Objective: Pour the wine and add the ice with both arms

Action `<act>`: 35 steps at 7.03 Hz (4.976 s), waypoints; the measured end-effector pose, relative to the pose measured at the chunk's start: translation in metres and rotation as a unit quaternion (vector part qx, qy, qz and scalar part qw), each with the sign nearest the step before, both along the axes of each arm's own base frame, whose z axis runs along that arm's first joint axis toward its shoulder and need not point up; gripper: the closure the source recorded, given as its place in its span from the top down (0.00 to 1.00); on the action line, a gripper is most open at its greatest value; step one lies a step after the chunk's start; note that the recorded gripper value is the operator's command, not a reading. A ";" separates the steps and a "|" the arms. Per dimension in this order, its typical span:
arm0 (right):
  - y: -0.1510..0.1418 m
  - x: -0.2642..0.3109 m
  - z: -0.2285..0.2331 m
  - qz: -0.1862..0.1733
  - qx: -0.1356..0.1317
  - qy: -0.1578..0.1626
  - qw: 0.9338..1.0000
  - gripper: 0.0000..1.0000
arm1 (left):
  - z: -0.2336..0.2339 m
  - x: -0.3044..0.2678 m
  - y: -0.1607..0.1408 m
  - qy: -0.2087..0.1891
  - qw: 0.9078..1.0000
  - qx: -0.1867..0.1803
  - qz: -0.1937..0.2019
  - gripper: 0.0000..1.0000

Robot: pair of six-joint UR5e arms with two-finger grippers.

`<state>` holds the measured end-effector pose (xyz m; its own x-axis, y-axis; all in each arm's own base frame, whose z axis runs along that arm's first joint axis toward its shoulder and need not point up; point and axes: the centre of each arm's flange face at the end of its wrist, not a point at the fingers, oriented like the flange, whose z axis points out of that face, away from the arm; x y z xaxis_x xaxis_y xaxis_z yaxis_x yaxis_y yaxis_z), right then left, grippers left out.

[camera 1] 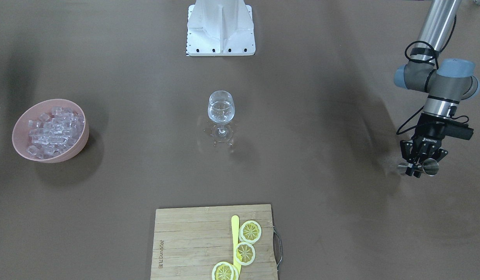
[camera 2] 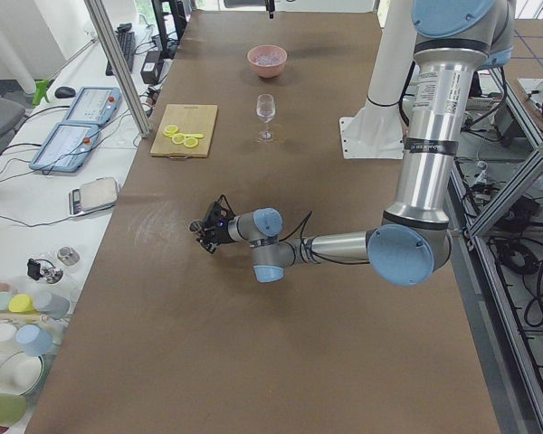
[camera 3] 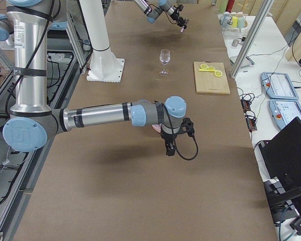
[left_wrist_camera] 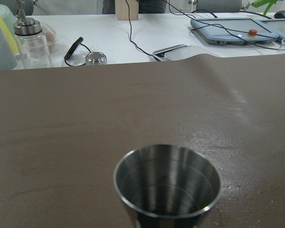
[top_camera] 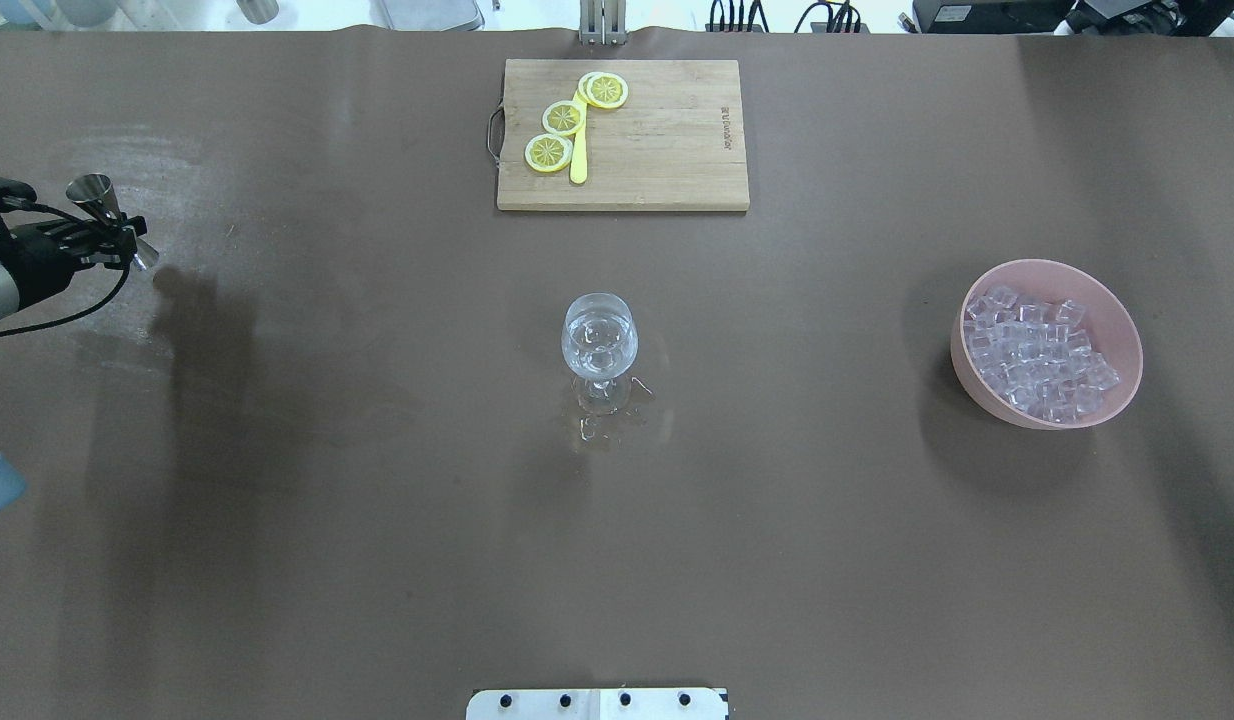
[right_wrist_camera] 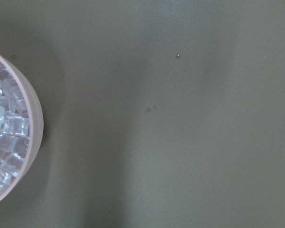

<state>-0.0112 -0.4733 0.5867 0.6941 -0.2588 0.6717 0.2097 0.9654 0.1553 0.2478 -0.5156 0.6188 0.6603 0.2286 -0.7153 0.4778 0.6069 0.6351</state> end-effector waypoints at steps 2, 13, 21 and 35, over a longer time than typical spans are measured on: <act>0.000 -0.002 0.000 -0.002 0.000 0.000 1.000 1.00 | 0.004 -0.001 0.002 -0.010 1.000 0.003 0.002 0.98; -0.034 -0.025 -0.043 0.039 -0.012 -0.005 0.999 1.00 | -0.004 -0.100 0.041 0.036 0.992 -0.057 0.102 0.98; -0.035 -0.189 -0.122 0.049 -0.079 0.000 0.996 0.98 | -0.116 -0.194 -0.106 0.010 0.983 -0.133 0.125 0.98; -0.030 -0.244 -0.105 0.015 -0.094 0.024 0.995 0.61 | -0.125 -0.198 -0.108 0.009 0.986 -0.120 0.119 0.98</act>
